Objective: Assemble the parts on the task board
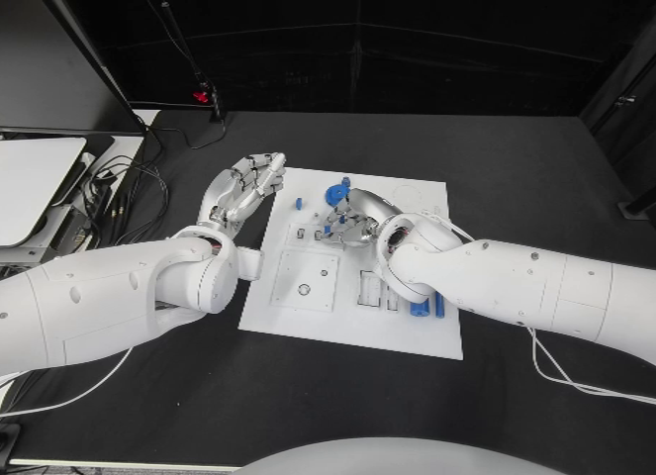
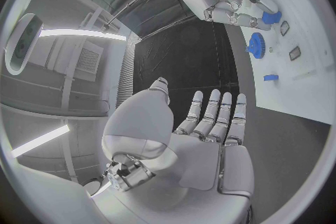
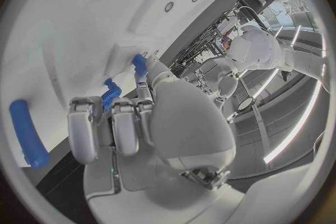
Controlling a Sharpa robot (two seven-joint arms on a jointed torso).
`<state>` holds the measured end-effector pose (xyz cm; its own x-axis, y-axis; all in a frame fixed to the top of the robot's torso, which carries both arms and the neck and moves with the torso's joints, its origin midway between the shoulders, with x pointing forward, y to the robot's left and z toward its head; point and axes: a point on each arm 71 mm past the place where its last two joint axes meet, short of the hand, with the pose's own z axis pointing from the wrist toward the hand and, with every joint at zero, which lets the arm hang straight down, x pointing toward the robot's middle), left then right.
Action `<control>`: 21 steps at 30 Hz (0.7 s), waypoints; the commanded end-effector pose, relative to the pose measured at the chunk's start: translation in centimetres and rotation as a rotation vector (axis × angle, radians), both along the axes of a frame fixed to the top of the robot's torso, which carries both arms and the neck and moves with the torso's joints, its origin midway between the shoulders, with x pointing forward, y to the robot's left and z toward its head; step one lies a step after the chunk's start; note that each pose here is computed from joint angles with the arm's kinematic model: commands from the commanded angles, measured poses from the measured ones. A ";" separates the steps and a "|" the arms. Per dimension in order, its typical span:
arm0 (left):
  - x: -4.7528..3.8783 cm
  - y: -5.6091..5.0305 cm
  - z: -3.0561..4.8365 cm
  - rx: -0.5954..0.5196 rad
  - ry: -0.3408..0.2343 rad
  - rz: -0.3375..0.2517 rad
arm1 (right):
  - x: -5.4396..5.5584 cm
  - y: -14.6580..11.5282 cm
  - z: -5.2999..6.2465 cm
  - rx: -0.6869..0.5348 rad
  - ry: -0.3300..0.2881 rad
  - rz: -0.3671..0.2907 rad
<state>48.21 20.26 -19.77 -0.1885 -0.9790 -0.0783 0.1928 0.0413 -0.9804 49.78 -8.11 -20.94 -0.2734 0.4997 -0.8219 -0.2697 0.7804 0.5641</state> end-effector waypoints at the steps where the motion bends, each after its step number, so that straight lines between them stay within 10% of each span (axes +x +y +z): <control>1: -0.51 -0.1 1.73 -0.045 -0.237 -0.025 | 0.0 0.1 0.1 -0.002 0.002 0.009; 21: -0.51 -0.2 1.73 -0.045 -0.238 -0.026 | 0.0 0.0 -0.3 -0.020 0.026 0.011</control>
<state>48.21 20.25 -19.77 -0.1886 -0.9789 -0.0782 0.1928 0.0412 -0.9804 49.85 -8.19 -21.00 -0.2820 0.4925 -0.8234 -0.2681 0.7836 0.5605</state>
